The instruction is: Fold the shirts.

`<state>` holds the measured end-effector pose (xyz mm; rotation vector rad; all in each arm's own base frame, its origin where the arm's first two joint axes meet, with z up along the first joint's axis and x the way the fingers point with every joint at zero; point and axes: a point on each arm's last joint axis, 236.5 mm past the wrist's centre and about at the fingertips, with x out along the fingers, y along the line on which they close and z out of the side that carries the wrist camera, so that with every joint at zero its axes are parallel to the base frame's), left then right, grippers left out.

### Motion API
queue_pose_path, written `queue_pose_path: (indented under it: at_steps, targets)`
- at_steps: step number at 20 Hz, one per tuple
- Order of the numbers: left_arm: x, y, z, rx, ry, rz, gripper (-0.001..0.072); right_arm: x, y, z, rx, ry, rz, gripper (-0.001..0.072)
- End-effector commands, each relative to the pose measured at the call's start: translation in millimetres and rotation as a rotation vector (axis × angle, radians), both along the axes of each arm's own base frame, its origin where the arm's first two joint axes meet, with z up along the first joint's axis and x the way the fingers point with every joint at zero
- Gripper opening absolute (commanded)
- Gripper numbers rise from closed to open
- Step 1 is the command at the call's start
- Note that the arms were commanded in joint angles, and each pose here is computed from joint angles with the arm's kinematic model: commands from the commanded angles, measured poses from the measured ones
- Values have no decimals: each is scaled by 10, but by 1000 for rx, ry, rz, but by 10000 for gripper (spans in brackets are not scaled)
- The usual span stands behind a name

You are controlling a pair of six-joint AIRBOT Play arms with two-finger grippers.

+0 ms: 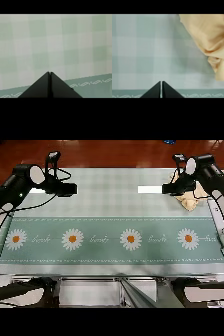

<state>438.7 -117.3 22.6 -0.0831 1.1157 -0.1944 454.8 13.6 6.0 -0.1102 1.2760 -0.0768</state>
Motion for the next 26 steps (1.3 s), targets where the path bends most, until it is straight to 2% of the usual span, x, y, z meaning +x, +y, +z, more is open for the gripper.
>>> queue_pose_path:
  at_steps: [1,2,4,6,8,12,18,19,20,21,26]
  targets:
    - [278,33,111,-7,-122,22,221,524,-268,286,-151,-236,56,412]
    - [430,60,176,-16,-187,39,510,716,-453,474,-245,-334,64,419]
    - [671,198,305,-28,-290,83,509,961,-881,773,-343,-495,-25,419]
    - [790,355,367,-43,-334,137,508,1018,-1279,652,-281,-526,-176,418]
    - [820,475,330,-48,-327,173,508,969,-1576,175,-180,-438,-290,418]
    - [832,538,201,-43,-300,186,508,850,-1609,-703,14,-263,-374,418]
    - [609,545,-2,-23,-171,175,508,446,-1488,-1306,52,-20,-377,393]
    - [553,570,-14,-11,-141,166,508,417,-1427,-1315,75,-2,-373,323]
    - [501,610,6,-4,-114,166,507,390,-1355,-1275,98,17,-360,119]
    - [457,685,65,3,-96,175,507,410,-1277,-1189,126,18,-332,26]
    - [144,1207,861,25,-168,240,507,794,-986,170,249,-257,-236,26]
